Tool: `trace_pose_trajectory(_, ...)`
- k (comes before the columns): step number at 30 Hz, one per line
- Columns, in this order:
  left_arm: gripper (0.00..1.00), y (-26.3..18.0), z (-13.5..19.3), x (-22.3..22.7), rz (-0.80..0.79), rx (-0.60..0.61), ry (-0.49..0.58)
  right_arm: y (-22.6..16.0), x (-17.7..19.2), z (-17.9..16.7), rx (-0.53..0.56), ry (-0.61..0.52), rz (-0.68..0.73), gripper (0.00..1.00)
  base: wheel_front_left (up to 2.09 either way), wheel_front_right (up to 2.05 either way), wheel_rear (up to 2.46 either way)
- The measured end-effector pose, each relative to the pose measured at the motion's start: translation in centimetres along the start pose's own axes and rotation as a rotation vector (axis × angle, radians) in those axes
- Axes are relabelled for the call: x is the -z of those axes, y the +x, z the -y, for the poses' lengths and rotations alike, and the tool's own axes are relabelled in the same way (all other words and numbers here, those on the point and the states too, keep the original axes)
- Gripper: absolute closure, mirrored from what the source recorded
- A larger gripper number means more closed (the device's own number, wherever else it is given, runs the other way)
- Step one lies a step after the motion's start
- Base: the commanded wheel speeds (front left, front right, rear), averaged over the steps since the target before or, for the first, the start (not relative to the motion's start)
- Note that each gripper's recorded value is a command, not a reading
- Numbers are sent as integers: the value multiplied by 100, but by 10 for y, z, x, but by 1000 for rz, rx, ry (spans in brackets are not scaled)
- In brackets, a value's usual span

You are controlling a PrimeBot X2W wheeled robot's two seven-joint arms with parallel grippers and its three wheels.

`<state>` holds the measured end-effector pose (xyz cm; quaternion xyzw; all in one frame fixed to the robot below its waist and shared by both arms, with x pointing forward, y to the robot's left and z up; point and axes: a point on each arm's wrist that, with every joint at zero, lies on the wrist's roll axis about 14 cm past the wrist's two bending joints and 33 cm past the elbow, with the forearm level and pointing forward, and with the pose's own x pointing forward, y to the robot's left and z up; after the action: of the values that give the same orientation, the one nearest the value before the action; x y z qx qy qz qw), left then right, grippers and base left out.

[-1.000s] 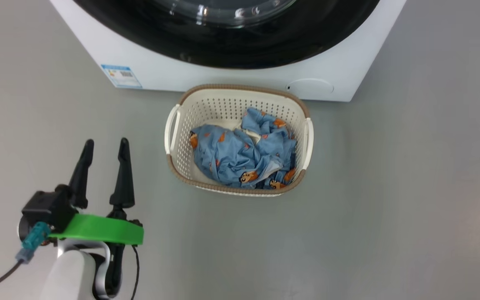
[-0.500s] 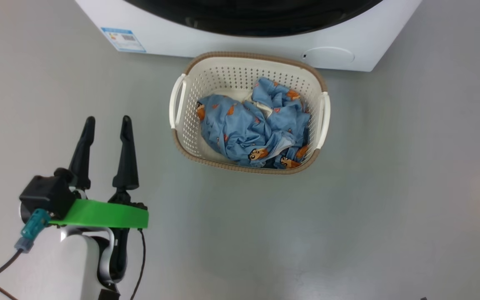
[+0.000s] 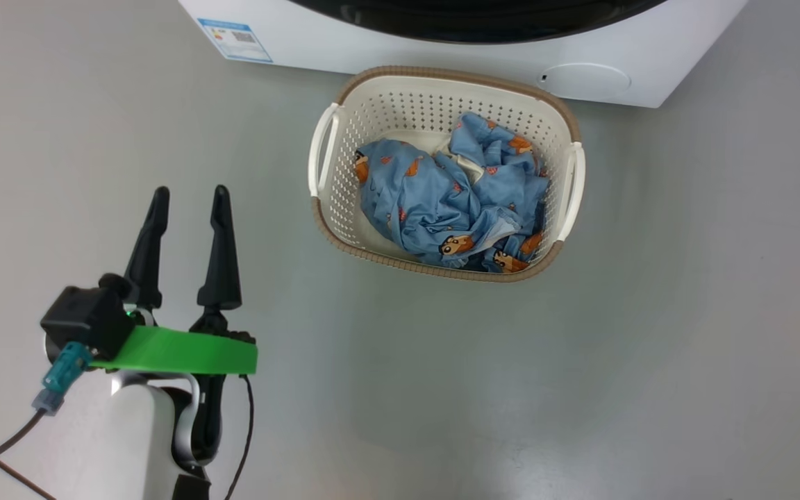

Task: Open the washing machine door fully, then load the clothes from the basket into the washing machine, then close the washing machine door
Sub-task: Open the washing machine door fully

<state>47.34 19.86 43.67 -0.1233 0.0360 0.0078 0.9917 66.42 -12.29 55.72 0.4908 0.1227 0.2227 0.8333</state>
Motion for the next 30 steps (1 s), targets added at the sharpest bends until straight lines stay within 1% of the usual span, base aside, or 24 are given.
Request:
trace_pose_trajectory(7, 0, -2, -5, 4, -11, -10, 16, 13, 0, -6, -24, 18, -40, 100, 0, 0, 0)
trace_pose_trajectory(16, 0, -2, -12, 10, -26, -26, 21, 29, 2, -4, -30, 31, -75, 100, 0, 0, 0)
trace_pose_trajectory(30, 0, 2, -26, 11, -26, -61, 32, 55, 20, 1, -55, 61, -139, 100, 0, 0, 0)
